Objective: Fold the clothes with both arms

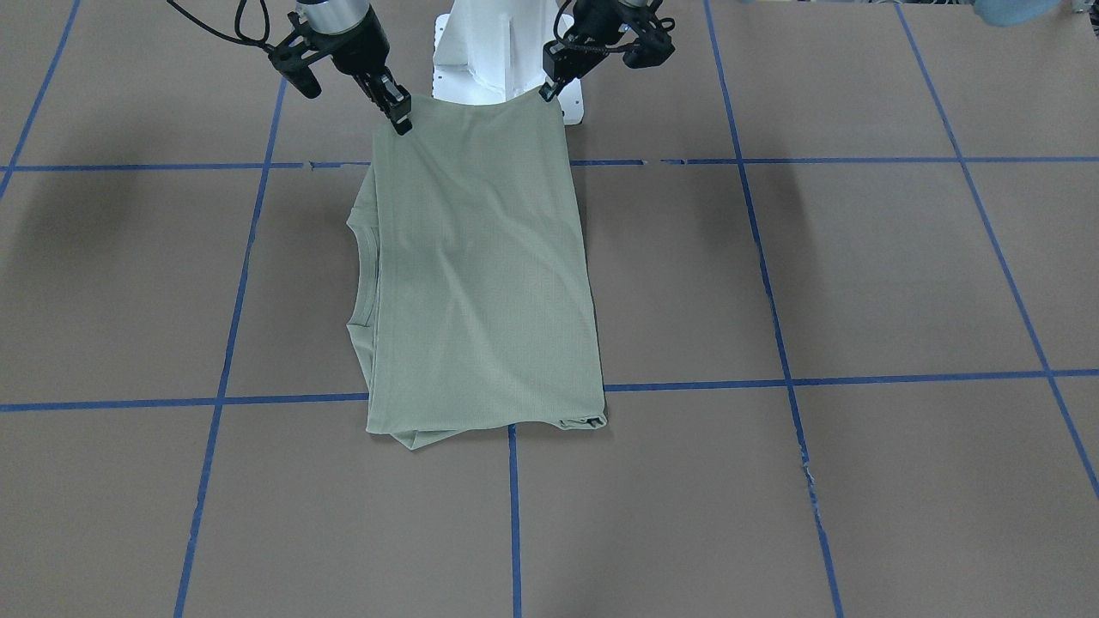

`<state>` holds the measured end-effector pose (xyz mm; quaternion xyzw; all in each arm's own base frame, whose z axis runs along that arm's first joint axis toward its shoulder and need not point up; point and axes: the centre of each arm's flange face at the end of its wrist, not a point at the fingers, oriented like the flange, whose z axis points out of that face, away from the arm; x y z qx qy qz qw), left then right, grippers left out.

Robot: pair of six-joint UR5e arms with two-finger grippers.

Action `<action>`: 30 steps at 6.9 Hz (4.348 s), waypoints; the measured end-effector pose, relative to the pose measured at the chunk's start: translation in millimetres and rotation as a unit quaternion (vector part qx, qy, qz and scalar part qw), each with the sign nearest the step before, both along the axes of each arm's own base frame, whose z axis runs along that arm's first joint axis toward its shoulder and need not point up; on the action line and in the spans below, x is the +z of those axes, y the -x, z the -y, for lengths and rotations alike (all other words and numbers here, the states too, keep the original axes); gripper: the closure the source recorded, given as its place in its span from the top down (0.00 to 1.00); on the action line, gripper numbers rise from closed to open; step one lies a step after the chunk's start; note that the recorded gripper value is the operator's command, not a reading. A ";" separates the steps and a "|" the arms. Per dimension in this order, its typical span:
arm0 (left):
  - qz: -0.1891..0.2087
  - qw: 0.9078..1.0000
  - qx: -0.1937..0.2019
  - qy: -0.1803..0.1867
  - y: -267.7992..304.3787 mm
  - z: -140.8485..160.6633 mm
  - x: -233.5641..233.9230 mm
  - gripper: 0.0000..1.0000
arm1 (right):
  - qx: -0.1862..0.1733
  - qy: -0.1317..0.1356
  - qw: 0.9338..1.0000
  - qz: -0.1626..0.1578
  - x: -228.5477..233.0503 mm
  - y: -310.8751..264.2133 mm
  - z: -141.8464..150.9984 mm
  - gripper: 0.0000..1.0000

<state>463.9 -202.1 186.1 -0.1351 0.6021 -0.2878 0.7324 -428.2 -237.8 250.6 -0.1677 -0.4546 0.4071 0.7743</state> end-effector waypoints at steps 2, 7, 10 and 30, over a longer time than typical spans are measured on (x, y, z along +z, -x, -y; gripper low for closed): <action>0.012 0.999 -0.035 -0.027 8.6 73.1 -17.2 0.00 | 0.049 -0.010 0.999 0.003 -8.5 -13.8 52.3 0.00; 0.102 0.984 -0.108 -0.102 -22.2 256.2 38.3 0.00 | 0.093 -0.042 0.993 -0.056 -15.2 37.5 227.7 0.00; 0.115 0.978 -0.123 -0.121 -41.7 309.1 65.5 0.00 | 0.095 -0.031 0.992 -0.077 7.9 65.1 286.2 0.00; 0.299 0.856 0.150 -0.395 492.0 349.0 402.9 1.00 | -0.284 -0.337 0.890 -0.112 365.4 -443.7 329.5 1.00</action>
